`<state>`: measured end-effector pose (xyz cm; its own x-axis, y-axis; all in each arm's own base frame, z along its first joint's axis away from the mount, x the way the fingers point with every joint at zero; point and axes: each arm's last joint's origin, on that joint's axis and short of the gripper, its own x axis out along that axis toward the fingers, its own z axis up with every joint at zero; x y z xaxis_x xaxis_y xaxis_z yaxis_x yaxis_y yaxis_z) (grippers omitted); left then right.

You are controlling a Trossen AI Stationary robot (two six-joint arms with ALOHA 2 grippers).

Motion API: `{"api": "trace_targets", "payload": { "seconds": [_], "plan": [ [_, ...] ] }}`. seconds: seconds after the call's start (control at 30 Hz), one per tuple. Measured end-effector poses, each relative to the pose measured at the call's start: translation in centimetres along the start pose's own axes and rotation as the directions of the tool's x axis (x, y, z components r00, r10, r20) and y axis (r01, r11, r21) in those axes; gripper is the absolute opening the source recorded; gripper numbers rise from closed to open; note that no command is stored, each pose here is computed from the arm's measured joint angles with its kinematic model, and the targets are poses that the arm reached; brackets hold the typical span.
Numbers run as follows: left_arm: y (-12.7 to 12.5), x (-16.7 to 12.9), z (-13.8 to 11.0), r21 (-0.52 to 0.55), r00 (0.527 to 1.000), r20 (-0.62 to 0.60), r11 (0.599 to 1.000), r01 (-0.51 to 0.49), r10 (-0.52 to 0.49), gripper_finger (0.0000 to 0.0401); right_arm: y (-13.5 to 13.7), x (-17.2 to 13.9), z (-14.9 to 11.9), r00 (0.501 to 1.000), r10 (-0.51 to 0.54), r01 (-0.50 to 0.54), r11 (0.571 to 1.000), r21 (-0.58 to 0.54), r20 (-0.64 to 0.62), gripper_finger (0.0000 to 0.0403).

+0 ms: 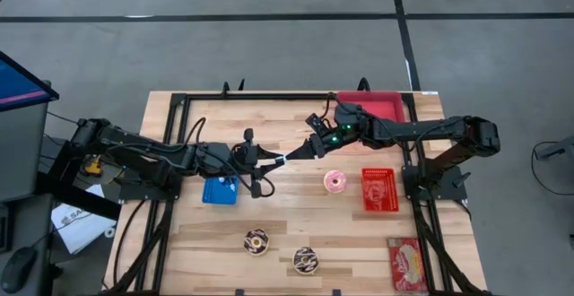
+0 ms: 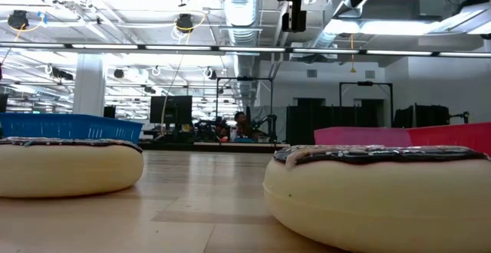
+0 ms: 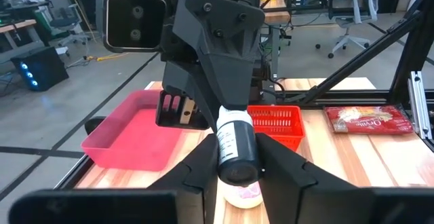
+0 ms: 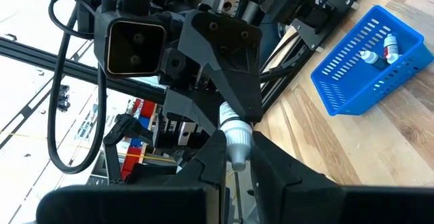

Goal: Pick & Place Food Item
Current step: Put the black food coloring bottle into the blue bin

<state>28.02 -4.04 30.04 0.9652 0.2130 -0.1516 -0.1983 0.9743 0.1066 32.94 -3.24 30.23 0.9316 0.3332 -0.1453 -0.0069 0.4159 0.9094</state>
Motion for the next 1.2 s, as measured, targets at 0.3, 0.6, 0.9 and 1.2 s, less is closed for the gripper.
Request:
{"api": "trace_targets", "payload": {
  "seconds": [0.3, 0.6, 0.9, 1.2],
  "plan": [
    [0.0, 0.0, 0.0, -0.011, 1.000, -0.003, 1.000, -0.007, 0.007, 0.0078, 0.0, 0.0, 0.0, 1.000, -0.002, 0.002, 1.000, -0.019, 0.013, 0.0056],
    [0.1, 0.0, -0.1, -0.022, 1.000, -0.012, 1.000, -0.018, 0.018, 0.0076, 0.4, 0.0, 0.3, 0.998, 0.024, -0.021, 0.999, -0.047, 0.055, 0.0132],
    [0.1, 0.0, -0.4, -0.044, 0.999, -0.035, 0.999, -0.024, 0.023, 0.0075, 0.3, -0.1, 0.7, 0.994, 0.017, -0.012, 0.999, -0.042, 0.110, 0.0171],
    [-0.2, -1.9, -1.3, -0.080, 0.980, -0.196, 0.997, -0.006, -0.010, 0.0073, -0.1, -0.6, 1.4, 0.991, 0.000, 0.006, 0.999, -0.039, 0.133, 0.0168]
  ]
}}
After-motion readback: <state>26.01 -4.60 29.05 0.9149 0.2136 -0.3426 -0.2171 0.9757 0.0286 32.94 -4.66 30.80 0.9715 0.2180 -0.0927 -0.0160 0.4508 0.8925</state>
